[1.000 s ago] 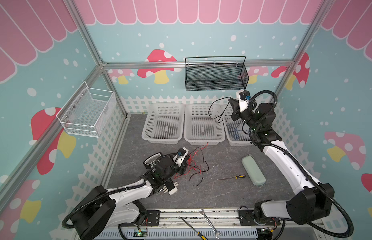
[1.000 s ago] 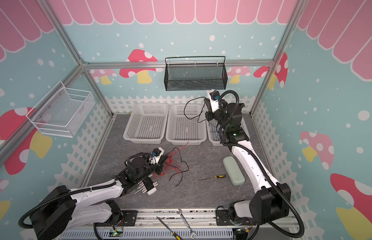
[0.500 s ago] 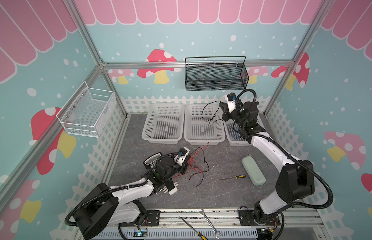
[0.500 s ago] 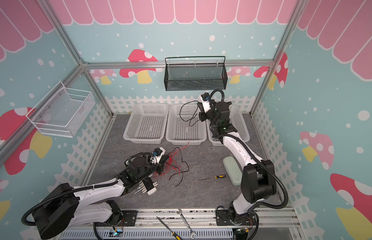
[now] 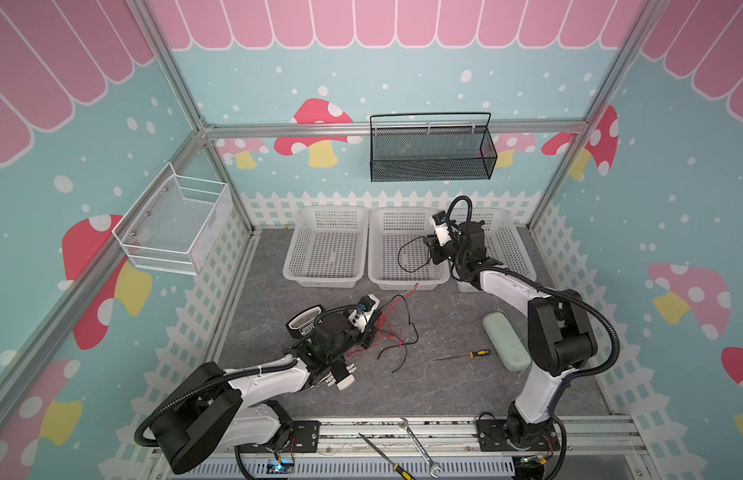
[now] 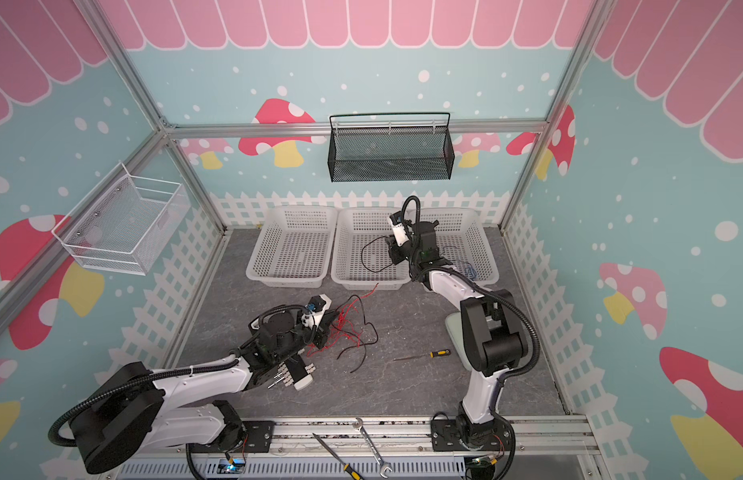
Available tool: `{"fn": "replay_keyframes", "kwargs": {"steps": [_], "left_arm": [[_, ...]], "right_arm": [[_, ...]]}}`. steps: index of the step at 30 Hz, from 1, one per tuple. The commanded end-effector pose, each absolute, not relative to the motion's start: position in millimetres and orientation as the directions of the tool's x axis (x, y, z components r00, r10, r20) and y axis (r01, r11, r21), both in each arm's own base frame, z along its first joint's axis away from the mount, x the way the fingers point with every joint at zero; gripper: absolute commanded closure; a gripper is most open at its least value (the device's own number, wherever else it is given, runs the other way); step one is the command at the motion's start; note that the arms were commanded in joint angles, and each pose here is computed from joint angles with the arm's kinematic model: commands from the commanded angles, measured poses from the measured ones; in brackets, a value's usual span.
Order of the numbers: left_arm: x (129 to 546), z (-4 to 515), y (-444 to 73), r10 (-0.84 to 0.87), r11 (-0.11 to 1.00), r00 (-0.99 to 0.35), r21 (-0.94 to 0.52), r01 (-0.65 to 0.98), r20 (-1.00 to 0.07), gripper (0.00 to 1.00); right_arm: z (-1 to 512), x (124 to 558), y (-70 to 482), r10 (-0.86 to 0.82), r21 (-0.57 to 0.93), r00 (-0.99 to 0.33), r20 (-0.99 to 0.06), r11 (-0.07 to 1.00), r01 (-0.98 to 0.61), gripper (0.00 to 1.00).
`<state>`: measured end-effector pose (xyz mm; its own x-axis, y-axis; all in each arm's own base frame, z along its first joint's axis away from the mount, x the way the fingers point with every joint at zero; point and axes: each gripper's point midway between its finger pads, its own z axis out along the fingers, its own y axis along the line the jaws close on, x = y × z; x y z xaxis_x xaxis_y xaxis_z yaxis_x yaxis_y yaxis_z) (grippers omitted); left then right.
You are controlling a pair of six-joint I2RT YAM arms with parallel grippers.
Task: Untangle the cables
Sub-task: 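Lower the black wire with the right gripper into the middle basket, then return the right gripper to the tangle and grasp another black wire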
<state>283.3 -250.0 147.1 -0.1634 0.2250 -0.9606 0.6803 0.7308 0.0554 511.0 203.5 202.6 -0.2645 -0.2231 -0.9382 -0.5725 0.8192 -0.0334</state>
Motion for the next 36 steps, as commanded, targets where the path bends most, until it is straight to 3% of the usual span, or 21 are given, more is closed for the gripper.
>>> {"fn": "replay_keyframes", "kwargs": {"steps": [1,5,13,20,36], "left_arm": [[289,164,-254,0.194,0.738,-0.125,0.061,0.672,-0.973,1.00],[289,163,-254,0.195,0.739,-0.127,0.060,0.671,-0.972,1.00],[292,163,-255,0.192,0.743,-0.129,0.059,0.667,-0.973,1.00],[297,165,-253,0.192,0.767,-0.131,0.066,0.638,-0.973,1.00],[305,179,-254,0.195,0.790,-0.077,0.111,0.603,-0.978,1.00]], "right_arm": [[205,511,208,-0.228,-0.040,-0.250,-0.941,0.809,-0.587,0.72],[212,505,208,-0.236,-0.054,-0.231,-0.944,0.801,-0.596,0.65],[239,476,219,-0.242,-0.067,-0.169,-0.955,0.735,-0.675,0.62],[249,413,249,-0.267,-0.043,-0.155,-0.951,0.611,-0.791,0.62],[240,302,272,-0.280,0.022,-0.192,-0.941,0.515,-0.857,0.59]]}}
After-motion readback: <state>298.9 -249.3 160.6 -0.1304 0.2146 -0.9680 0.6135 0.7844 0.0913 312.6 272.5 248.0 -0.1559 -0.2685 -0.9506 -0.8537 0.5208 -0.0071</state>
